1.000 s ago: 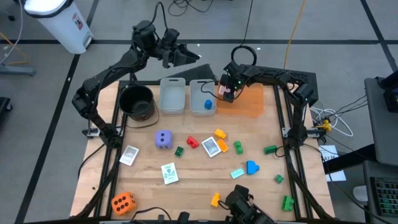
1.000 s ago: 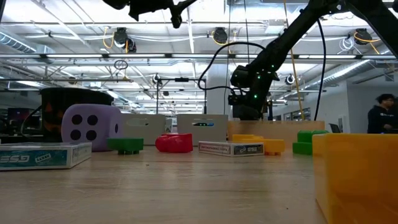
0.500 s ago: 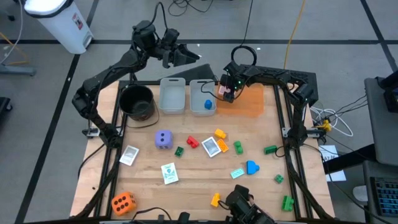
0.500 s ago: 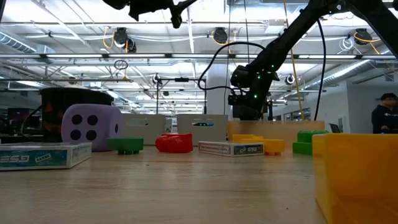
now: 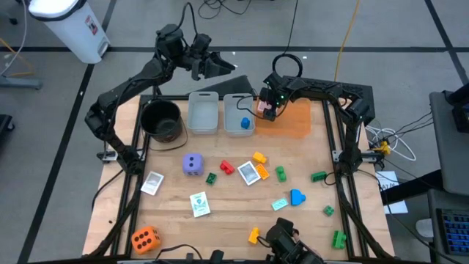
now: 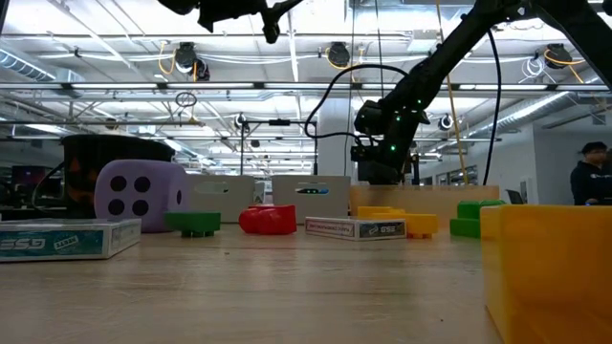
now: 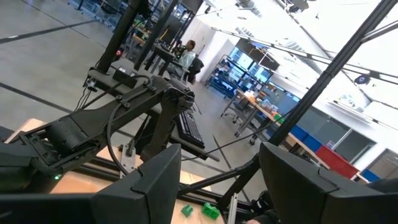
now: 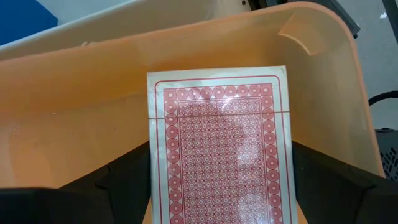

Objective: Pick & Place Toys
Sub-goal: Put the red playing card into the orange bin

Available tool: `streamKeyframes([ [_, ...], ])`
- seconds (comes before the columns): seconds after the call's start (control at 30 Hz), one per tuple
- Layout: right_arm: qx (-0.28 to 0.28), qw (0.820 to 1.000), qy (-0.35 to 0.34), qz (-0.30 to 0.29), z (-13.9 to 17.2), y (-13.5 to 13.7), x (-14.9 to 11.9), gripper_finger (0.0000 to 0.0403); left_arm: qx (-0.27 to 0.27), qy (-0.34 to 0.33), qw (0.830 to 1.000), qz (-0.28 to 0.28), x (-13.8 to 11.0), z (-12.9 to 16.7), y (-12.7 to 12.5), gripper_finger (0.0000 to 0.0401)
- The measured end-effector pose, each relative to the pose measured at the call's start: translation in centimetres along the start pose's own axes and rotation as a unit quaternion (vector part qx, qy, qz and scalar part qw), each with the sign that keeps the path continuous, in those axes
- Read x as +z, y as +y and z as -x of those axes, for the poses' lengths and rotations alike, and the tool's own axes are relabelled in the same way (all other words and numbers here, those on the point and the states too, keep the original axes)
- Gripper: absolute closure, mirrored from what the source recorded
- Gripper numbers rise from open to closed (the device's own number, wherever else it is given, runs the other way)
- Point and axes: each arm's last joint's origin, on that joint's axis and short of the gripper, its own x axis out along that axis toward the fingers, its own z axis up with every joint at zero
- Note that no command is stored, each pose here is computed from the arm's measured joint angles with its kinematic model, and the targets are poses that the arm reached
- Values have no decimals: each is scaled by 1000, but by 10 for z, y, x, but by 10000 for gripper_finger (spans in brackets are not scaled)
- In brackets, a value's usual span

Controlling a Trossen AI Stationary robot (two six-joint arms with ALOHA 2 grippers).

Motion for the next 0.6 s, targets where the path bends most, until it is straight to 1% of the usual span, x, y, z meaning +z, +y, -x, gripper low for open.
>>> streamKeyframes([
  [0.2,0,1000,0,0,0,0,0,101,0,0,1000,1,0,0,0,176],
  [0.27,0,1000,0,0,0,0,0,99,0,0,1000,1,0,0,0,176],
  [0.47,-2,1000,1,0,0,0,0,58,0,0,1000,1,0,0,0,176],
  [0.6,-3,1000,1,0,0,0,0,44,0,0,1000,1,0,0,0,176],
])
